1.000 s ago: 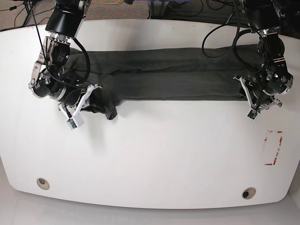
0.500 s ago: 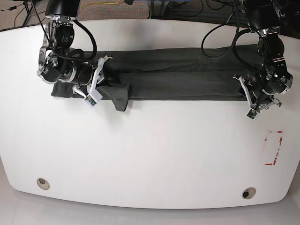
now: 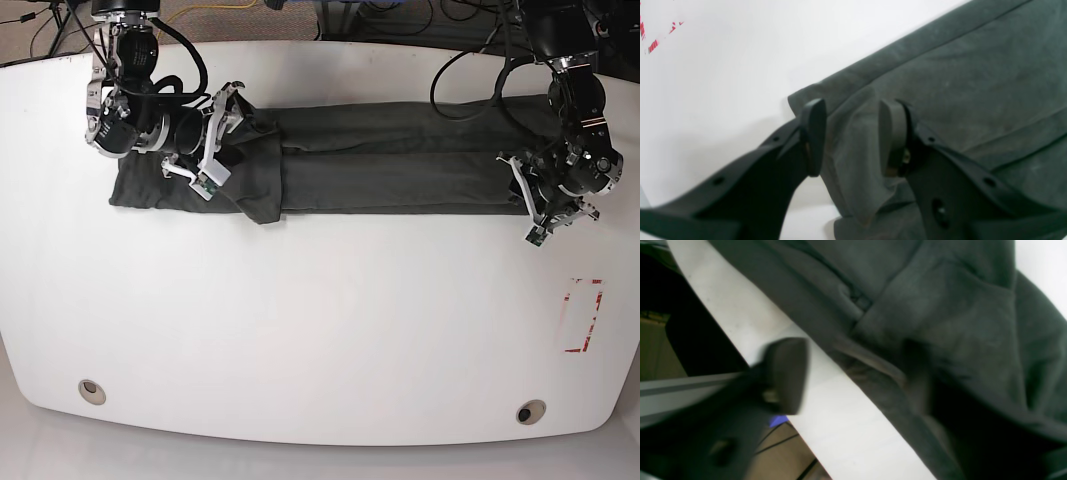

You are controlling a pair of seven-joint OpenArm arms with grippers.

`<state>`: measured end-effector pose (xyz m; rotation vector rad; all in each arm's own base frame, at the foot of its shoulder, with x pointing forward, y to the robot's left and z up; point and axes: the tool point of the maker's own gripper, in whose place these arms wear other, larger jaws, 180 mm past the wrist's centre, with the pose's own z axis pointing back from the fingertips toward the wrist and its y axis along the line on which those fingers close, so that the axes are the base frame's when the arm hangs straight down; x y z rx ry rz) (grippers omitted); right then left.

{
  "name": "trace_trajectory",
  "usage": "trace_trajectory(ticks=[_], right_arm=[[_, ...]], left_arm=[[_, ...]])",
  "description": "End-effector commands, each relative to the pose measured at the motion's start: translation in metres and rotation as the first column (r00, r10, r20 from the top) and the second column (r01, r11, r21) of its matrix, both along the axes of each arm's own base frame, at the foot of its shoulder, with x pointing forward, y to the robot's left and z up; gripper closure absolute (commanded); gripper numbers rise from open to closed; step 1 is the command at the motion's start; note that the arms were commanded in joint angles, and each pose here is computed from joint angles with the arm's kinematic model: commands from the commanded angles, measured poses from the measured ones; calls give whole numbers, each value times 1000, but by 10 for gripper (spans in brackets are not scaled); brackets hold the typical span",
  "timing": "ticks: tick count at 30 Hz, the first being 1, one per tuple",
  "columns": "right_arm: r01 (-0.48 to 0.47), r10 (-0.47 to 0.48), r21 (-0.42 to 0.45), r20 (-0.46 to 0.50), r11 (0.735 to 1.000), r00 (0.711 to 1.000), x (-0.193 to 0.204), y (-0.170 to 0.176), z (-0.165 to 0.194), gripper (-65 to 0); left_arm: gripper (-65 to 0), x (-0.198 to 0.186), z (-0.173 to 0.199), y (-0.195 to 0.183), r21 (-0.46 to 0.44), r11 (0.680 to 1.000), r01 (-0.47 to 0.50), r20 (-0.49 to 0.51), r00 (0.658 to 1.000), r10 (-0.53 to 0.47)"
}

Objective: Layout the t-shirt on the table in an organized manner, then fold the t-shirt properly
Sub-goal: 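Release the sleeve and raise both grippers above the strip, then hold the strip end with the right gripper, move left gripper to other end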

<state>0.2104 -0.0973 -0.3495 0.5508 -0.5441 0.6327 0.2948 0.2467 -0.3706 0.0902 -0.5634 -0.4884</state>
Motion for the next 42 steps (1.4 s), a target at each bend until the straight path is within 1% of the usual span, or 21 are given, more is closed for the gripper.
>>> trace_trajectory(ticks=[1,4,7,9,11,14,18,23,26,29,34,38,42], right_arm=[[43,-43,4,54,999,998,11,-13,13,-484],[112,-111,-10,72,994,991,17,-33,16,-461],[192,-190,-20,93,981,977,22,-55,20,-415],[250,-246,-26,117,968,962,27,-68,23,-373],[308,-298,-48,144,950,944,31,-82,23,-304],[351,-332,-95,171,932,928,35,-94,19,-209],[385,-357,-147,188,911,915,35,-100,11,-133],[416,-390,-199,160,887,907,30,-102,-8,-138],[434,-409,-209,152,876,900,27,-106,-19,-133],[445,-428,-221,124,868,895,18,-110,-36,-133],[433,-424,-256,90,864,901,0,-112,-45,-133],[397,-407,-317,38,861,913,-21,-114,-49,-136],[369,-400,-364,-10,855,917,-36,-116,-53,-136]], left_arm=[[-243,5,14,0,7,1000,14,49,999,-14],[-243,4,22,-3,20,999,25,72,997,-27],[-243,-2,24,-5,29,999,36,75,996,-38],[-243,-8,21,-5,32,999,37,65,997,-39],[-243,-17,14,-5,30,999,38,42,998,-40],[-243,-30,3,-5,25,999,36,3,999,-36],[-242,-39,-10,-4,8,1000,29,-35,999,-28],[-242,-45,-27,-5,-37,999,18,-52,998,-20],[-242,-48,-35,-5,-54,998,9,-67,998,-13],[-242,-49,-39,-4,-60,998,2,-81,997,-6],[-242,-48,-38,-3,-59,998,2,-78,997,-7],[-242,-48,-38,-3,-59,998,2,-78,997,-7],[-242,-47,-38,-4,-59,998,4,-77,997,-8]])
